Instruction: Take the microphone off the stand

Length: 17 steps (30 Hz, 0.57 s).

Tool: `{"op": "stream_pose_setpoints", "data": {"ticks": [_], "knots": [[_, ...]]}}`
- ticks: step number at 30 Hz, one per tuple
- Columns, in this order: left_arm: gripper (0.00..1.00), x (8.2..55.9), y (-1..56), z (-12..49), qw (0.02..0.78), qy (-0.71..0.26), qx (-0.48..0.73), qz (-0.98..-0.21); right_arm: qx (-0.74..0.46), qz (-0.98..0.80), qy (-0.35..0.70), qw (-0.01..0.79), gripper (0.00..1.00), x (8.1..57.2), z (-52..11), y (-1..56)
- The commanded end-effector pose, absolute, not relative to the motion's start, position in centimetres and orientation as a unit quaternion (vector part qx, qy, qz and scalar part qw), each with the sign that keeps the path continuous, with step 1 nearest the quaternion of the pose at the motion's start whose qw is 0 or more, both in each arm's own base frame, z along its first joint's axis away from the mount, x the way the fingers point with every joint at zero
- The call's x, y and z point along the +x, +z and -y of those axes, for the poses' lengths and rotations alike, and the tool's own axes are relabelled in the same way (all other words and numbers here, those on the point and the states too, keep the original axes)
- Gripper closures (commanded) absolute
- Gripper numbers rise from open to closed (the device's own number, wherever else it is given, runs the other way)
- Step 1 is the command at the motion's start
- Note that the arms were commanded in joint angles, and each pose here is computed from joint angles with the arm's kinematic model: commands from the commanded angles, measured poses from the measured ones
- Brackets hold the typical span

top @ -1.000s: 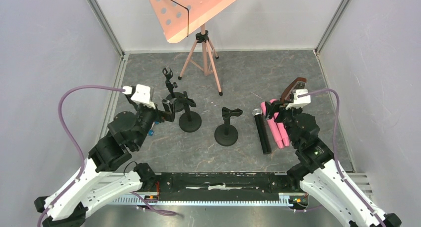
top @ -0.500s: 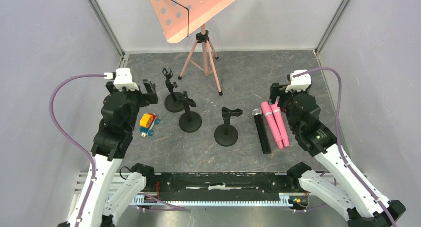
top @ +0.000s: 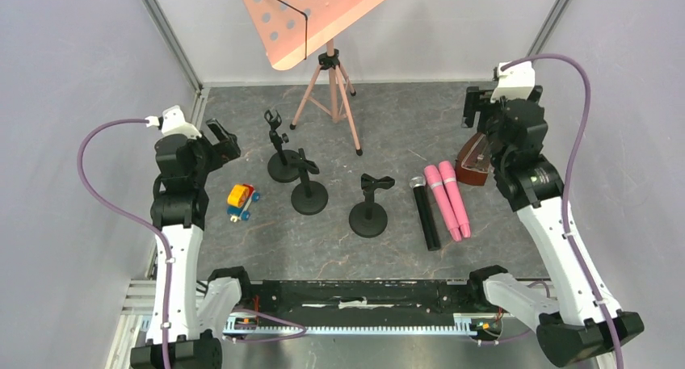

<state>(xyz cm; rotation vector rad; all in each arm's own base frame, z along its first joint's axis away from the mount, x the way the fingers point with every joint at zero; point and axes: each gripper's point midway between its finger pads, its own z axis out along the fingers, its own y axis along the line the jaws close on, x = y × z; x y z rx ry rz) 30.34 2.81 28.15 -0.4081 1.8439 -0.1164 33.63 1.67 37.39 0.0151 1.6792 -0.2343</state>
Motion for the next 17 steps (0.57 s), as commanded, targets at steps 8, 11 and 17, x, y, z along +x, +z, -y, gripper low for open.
{"op": "stream_pose_setpoints", "data": {"ticks": [8,11,17], "knots": [[0.0,27.3,33.3,-2.9,0.652,-0.07,-0.212,-0.725,-0.013,-0.772,0.079,0.63,0.02,35.1,-5.7,30.6],[0.0,27.1,33.1,-3.3,0.649,-0.071,-0.241,-0.718,-0.018,-0.766,0.074,0.638,0.02,34.2,-5.5,30.4],[0.0,27.4,32.4,-2.9,0.641,-0.093,-0.258,-0.717,-0.041,-0.756,0.064,0.65,0.02,32.9,-5.3,31.0]]}}
